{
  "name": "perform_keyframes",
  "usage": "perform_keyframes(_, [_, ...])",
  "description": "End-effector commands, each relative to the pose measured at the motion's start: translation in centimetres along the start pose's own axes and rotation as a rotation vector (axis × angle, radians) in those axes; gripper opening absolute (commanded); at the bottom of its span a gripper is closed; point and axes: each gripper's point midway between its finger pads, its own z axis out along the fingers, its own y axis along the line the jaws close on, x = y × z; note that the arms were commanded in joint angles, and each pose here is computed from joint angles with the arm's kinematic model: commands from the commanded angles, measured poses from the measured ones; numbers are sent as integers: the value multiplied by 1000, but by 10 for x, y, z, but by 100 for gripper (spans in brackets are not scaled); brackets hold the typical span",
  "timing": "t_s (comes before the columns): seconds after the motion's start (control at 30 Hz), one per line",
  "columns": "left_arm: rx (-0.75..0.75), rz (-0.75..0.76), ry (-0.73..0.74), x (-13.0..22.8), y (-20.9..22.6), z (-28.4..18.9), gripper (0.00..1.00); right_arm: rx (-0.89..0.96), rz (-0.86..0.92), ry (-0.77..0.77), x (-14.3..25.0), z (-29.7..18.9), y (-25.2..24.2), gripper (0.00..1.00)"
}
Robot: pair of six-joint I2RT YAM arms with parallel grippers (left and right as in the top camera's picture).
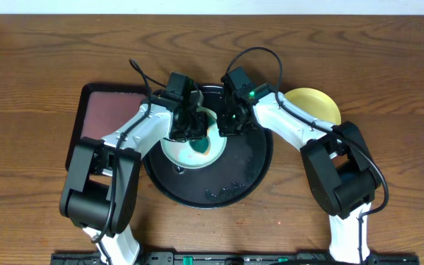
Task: Clean dirty plates on tray and stack at the side
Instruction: 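Scrub the green plate with the sponge in the left gripper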
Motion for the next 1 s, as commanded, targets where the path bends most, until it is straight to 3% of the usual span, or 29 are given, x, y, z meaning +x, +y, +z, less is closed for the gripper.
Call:
perform_keyframes(0.0, [-391, -126, -131, -17, 76, -8, 7, 25, 19, 9, 2, 3, -7, 1])
perform_keyframes(0.3, [-581, -176, -151, -20, 100, -35, 7, 24, 19, 8, 2, 3, -7, 1])
perform_keyframes(0.37, [-575, -177, -136, -20, 96, -39, 7, 25, 19, 9, 2, 3, -7, 1])
perform_keyframes(0.57, [-343, -142, -26, -24, 41, -57, 7, 24, 19, 9, 2, 3, -7, 1])
perform_keyframes(0.7, [-398, -143, -35, -28, 41, -89, 7, 24, 16, 11, 2, 3, -7, 1])
perform_keyframes(0.97, [-487, -230, -128, -40, 81, -138, 8, -11, -65, -13, -1, -18, 4, 1])
